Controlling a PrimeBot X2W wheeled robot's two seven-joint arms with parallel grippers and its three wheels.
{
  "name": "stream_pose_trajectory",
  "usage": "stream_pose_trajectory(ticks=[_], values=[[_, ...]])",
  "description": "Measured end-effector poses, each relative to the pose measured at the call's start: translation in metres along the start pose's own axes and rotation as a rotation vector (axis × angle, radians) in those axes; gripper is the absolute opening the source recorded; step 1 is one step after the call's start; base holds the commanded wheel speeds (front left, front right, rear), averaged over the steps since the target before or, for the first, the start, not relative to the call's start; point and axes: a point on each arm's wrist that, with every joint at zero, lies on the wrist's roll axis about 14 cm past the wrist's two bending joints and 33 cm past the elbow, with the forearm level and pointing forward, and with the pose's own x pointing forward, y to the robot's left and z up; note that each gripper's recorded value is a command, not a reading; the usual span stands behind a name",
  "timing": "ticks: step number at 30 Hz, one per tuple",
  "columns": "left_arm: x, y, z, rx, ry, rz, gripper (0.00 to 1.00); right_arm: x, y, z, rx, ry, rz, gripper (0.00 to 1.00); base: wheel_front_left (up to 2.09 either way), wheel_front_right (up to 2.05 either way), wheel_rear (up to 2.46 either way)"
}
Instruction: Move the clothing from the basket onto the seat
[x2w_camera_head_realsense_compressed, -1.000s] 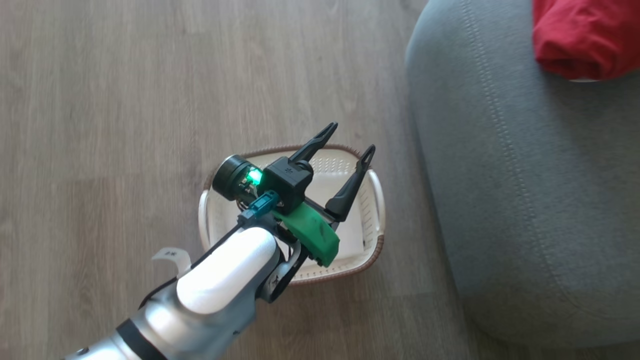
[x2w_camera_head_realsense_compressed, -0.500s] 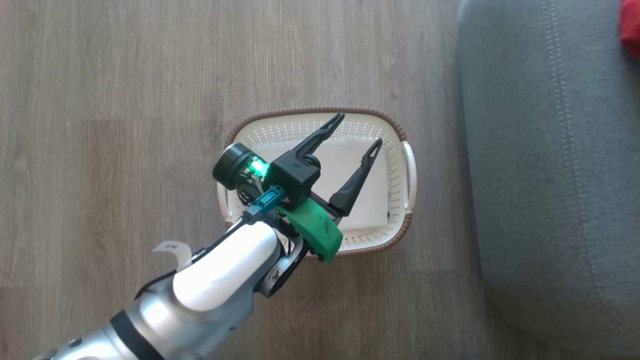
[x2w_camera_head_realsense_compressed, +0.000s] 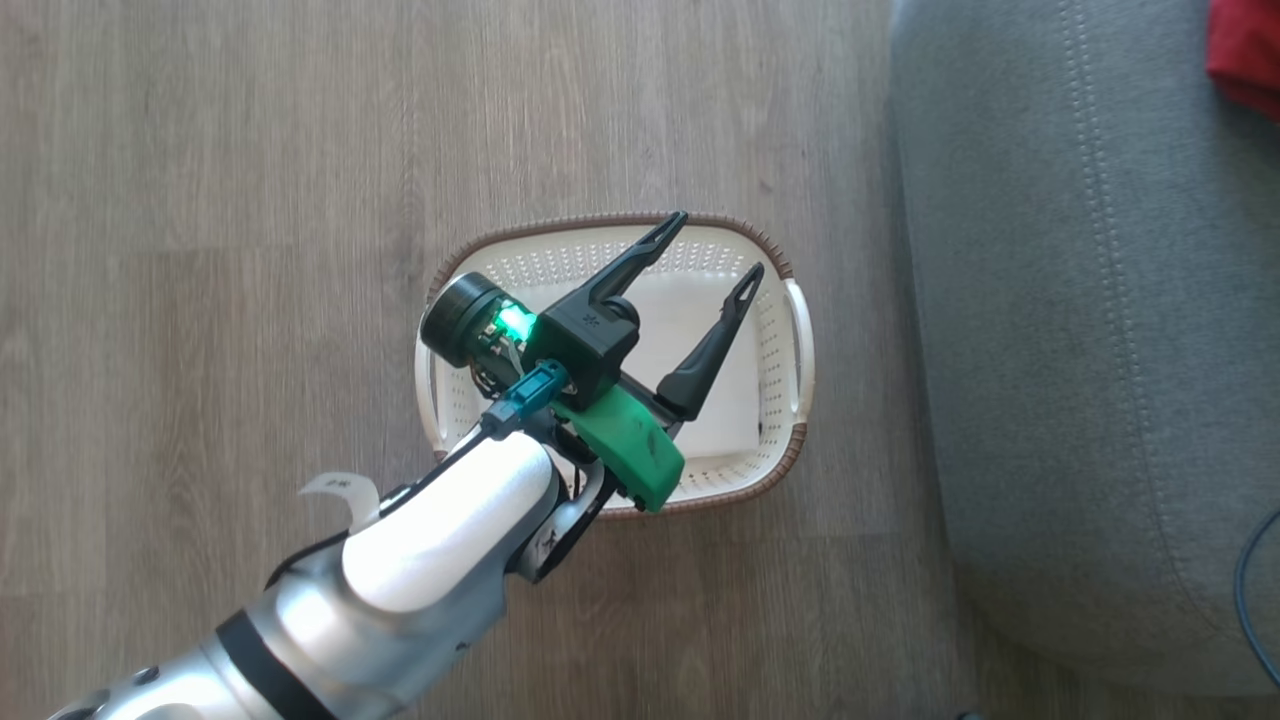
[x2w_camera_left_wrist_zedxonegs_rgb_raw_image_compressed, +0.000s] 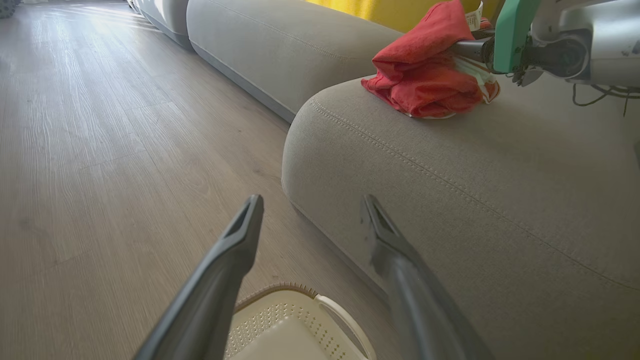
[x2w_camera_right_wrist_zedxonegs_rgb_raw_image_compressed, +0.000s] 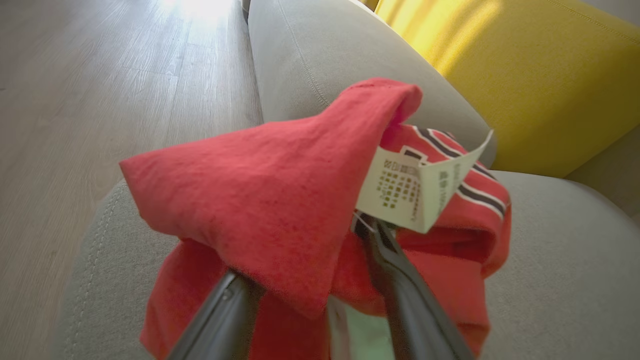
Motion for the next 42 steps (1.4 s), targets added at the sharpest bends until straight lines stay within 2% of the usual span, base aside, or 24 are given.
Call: stream_pose_trajectory(ticks=[10, 21, 34, 42], values=[[-0.002, -0.003, 0.025, 0.021, -0.057, 0.012, 1.0, -0.025, -0.003, 0.015, -0.006, -0.066, 0.019, 1.0, 0.0, 0.0, 0.0], [-0.026, -0.005, 0.047, 0.016, -0.108, 0.076, 1.0, -0.062, -0.004, 0.069, 0.012, -0.23, 0.049, 1.0, 0.0, 0.0, 0.0], [-0.09, 0.013, 0.069, -0.02, -0.173, 0.275, 1.0, -0.124, 0.06, 0.1, 0.097, -0.328, 0.239, 1.0, 0.0, 0.0, 0.0], [-0.143, 0.045, 0.056, -0.044, -0.167, 0.459, 1.0, -0.167, 0.101, 0.107, 0.192, -0.389, 0.343, 1.0, 0.0, 0.0, 0.0]])
